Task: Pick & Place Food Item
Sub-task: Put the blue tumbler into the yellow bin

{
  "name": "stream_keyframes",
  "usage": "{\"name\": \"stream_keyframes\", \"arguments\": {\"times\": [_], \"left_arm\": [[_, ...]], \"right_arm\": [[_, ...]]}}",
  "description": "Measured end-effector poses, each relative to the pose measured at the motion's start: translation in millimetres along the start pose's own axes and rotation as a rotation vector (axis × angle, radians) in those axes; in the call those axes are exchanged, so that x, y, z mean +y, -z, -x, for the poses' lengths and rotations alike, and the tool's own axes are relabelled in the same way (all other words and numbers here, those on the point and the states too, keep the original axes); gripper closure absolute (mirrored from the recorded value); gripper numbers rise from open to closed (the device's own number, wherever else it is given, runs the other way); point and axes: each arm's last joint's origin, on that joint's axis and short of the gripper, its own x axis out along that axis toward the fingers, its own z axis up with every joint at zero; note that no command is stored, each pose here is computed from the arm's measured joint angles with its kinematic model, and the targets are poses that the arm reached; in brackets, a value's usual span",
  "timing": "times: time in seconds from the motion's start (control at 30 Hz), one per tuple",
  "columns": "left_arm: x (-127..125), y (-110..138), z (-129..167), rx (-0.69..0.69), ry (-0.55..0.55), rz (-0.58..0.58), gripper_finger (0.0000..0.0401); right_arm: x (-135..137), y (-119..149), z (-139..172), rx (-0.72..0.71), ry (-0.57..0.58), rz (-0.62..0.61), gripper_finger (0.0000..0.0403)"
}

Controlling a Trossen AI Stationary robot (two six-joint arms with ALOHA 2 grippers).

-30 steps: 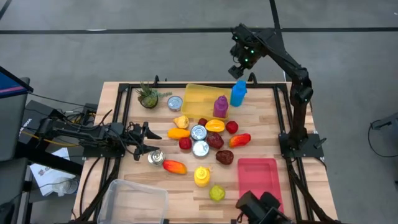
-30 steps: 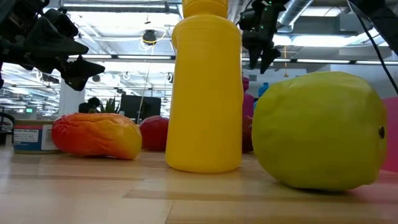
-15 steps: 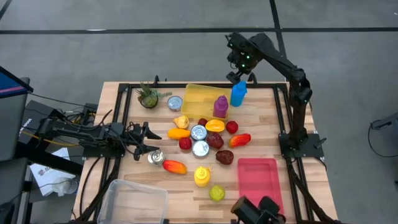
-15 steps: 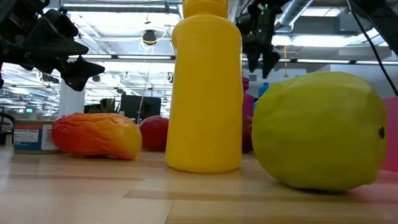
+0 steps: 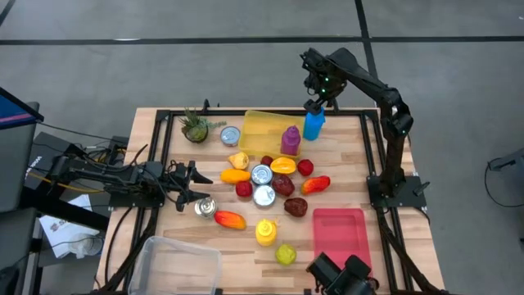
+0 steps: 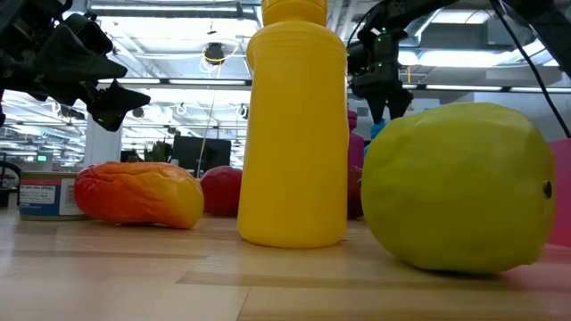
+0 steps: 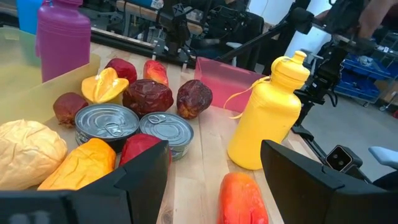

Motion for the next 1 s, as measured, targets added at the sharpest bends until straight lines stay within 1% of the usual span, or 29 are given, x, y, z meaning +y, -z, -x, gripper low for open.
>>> {"name": "stream_keyframes", "arguments": {"times": [0.13, 0.3, 0.4, 0.5, 0.7, 0.77, 0.93, 1.0], "left_arm": [[0, 0, 0, 0.0, 0.0, 0.0, 0.0155], [0, 1, 0, 0.006, -0.002, 0.0, 0.0155], [0, 1, 0, 0.008, -0.002, -0.001, 0.0155], [0, 1, 0, 0.008, -0.002, -0.001, 0.0155], [0, 1, 0, 0.008, -0.002, 0.001, 0.0155], [0, 1, 0, 0.008, -0.002, 0.001, 0.0155], [1, 2, 0, 0.024, -0.007, 0.001, 0.0155], [1, 3, 0, 0.026, -0.008, 0.002, 0.0155]], "right_arm": [[5, -1, -7, -0.001, -0.035, 0.014, 0.0005], [15, -4, -8, -0.021, -0.057, 0.045, 0.0005], [14, -5, -14, 0.009, -0.026, 0.048, 0.0005], [9, -1, -8, 0.019, -0.001, 0.037, 0.0005], [6, 0, -9, 0.036, -0.007, 0.026, 0.0011], [6, 3, -9, 0.063, -0.009, 0.027, 0.0015], [12, 4, -8, 0.067, 0.004, 0.064, 0.0022], [14, 3, -7, 0.048, 0.004, 0.031, 0.0024]]}}
